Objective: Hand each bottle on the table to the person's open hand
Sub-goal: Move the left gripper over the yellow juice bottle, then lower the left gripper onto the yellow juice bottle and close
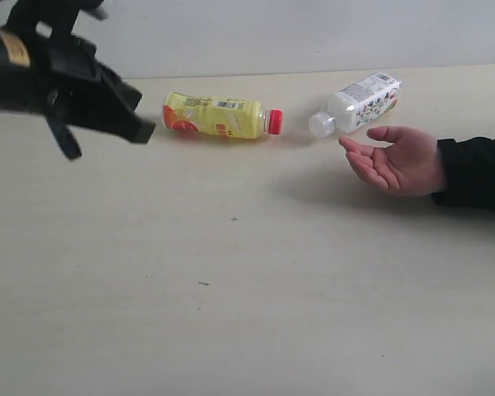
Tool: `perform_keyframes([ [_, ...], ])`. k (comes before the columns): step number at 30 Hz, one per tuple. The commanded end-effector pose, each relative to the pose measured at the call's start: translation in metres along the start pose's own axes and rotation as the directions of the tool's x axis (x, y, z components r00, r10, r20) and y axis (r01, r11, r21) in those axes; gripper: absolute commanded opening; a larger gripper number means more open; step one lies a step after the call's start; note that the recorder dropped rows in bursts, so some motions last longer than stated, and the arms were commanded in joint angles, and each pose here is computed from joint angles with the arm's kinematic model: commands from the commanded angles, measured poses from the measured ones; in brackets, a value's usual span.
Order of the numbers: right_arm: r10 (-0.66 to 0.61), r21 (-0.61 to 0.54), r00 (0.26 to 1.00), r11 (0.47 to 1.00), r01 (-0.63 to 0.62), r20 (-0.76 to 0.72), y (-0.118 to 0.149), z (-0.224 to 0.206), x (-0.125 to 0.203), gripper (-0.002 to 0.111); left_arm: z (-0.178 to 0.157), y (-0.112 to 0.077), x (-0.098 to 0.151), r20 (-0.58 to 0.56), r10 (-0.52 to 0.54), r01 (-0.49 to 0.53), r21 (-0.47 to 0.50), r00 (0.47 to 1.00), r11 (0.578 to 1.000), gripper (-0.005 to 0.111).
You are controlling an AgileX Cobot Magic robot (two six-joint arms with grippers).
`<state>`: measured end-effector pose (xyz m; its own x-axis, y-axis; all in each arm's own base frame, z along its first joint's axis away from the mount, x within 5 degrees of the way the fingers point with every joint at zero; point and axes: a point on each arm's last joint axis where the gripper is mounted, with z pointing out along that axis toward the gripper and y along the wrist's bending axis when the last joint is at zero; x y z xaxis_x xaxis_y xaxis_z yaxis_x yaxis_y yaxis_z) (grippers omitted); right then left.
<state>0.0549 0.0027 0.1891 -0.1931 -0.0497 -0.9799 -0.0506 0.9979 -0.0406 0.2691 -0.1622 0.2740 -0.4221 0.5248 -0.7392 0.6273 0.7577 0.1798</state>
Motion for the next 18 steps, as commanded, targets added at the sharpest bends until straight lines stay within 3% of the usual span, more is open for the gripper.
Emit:
perform_keyframes([
  [1,0.0,0.005,1.0,1.0,0.0,0.001,0.0,0.0,0.001,0.0,0.018,0.016,-0.048,-0.173,0.24,-0.233,0.059,0.955,0.971,0.0],
  [6,0.0,0.005,1.0,1.0,0.0,0.001,0.0,0.0,0.001,0.0,0.043,0.03,-0.086,-0.175,0.305,-0.299,0.062,0.936,0.952,0.0],
  [10,0.0,0.005,1.0,1.0,0.0,0.001,0.0,0.0,0.001,0.0,0.067,0.042,-0.102,-0.183,0.365,-0.358,0.07,0.913,0.931,0.0],
  [13,0.0,0.005,1.0,1.0,0.0,0.001,0.0,0.0,0.001,0.0,0.086,0.047,-0.104,-0.224,0.47,-0.447,0.149,0.854,0.882,0.0],
  [16,0.0,0.005,1.0,1.0,0.0,0.001,0.0,0.0,0.001,0.0,0.106,0.053,-0.104,-0.222,0.582,-0.524,0.271,0.782,0.807,0.0],
  [18,0.0,0.005,1.0,1.0,0.0,0.001,0.0,0.0,0.001,0.0,0.118,0.057,-0.104,-0.217,0.606,-0.536,0.308,0.765,0.786,0.0],
])
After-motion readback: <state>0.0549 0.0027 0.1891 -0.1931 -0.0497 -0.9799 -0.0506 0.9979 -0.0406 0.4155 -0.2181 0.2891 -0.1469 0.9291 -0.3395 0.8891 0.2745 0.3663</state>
